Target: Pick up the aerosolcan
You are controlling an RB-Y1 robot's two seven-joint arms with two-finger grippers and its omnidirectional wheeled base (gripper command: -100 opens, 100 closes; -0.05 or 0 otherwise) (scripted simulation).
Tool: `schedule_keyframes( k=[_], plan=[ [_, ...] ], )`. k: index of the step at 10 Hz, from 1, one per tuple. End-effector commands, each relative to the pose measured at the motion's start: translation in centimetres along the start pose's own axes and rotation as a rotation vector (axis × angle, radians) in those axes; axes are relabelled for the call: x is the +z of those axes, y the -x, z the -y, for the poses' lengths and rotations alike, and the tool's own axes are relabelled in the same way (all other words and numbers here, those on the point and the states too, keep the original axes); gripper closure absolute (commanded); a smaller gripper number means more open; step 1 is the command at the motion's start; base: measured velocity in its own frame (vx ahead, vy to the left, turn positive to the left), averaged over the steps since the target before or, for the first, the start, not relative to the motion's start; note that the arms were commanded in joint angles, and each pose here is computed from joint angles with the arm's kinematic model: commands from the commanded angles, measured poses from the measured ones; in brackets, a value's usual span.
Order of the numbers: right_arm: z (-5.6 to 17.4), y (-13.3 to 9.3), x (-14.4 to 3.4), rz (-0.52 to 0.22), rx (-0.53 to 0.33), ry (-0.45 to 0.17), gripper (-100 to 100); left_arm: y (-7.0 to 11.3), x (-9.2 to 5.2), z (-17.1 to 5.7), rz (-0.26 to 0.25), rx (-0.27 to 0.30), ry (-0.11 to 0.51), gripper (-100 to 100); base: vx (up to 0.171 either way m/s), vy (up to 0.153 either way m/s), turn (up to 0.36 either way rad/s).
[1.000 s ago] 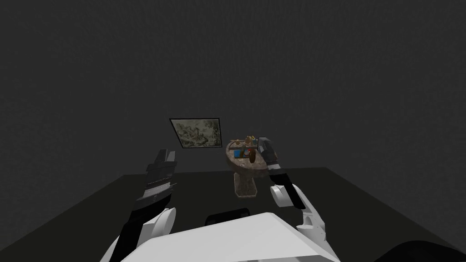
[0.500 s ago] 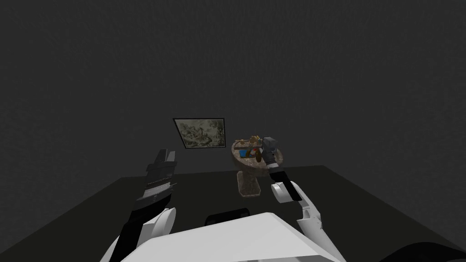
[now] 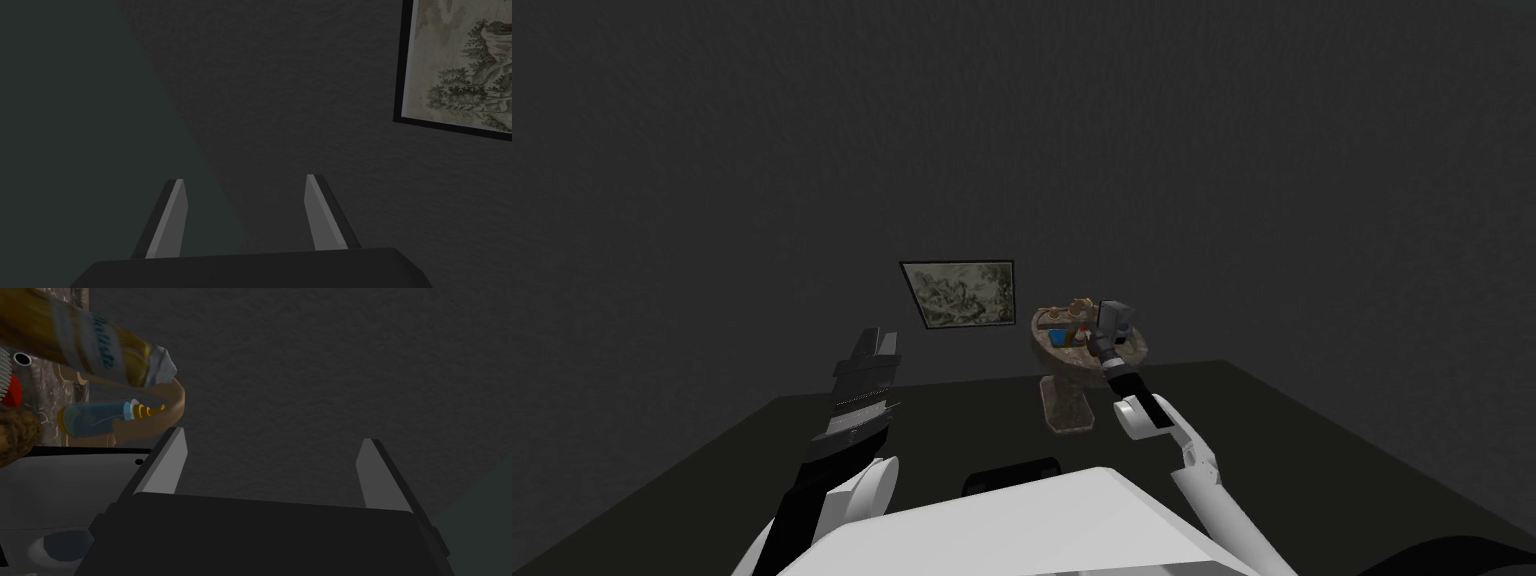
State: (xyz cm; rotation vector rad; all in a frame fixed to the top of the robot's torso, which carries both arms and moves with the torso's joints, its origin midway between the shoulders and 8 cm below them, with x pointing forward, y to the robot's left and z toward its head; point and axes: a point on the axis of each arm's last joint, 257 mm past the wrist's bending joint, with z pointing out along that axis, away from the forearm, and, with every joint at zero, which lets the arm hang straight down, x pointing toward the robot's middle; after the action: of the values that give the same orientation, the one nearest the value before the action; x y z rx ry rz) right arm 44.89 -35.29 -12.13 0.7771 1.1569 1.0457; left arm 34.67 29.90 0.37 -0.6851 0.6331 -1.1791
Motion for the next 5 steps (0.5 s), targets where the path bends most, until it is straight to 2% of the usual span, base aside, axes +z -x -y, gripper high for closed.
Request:
schedule_keyframes(
  k=[1, 4, 5],
  plan=[
    [1.8, 0.3, 0.3, -0.004, -0.024, -0.039, -100, 0.0, 0.0, 0.0, 0.000, 0.000, 0.000, 0, 0.019, 0.149, -0.022],
    [4.8, 1.5, 0.7, -0.027, -0.105, -0.115, -100, 0.0, 0.0, 0.0, 0.000, 0.000, 0.000, 0, 0.031, 0.147, -0.005],
    [5.9, 1.7, 0.4, -0.024, -0.106, -0.137, -100, 0.0, 0.0, 0.0, 0.000, 0.000, 0.000, 0, 0.025, 0.120, -0.006]
  ],
)
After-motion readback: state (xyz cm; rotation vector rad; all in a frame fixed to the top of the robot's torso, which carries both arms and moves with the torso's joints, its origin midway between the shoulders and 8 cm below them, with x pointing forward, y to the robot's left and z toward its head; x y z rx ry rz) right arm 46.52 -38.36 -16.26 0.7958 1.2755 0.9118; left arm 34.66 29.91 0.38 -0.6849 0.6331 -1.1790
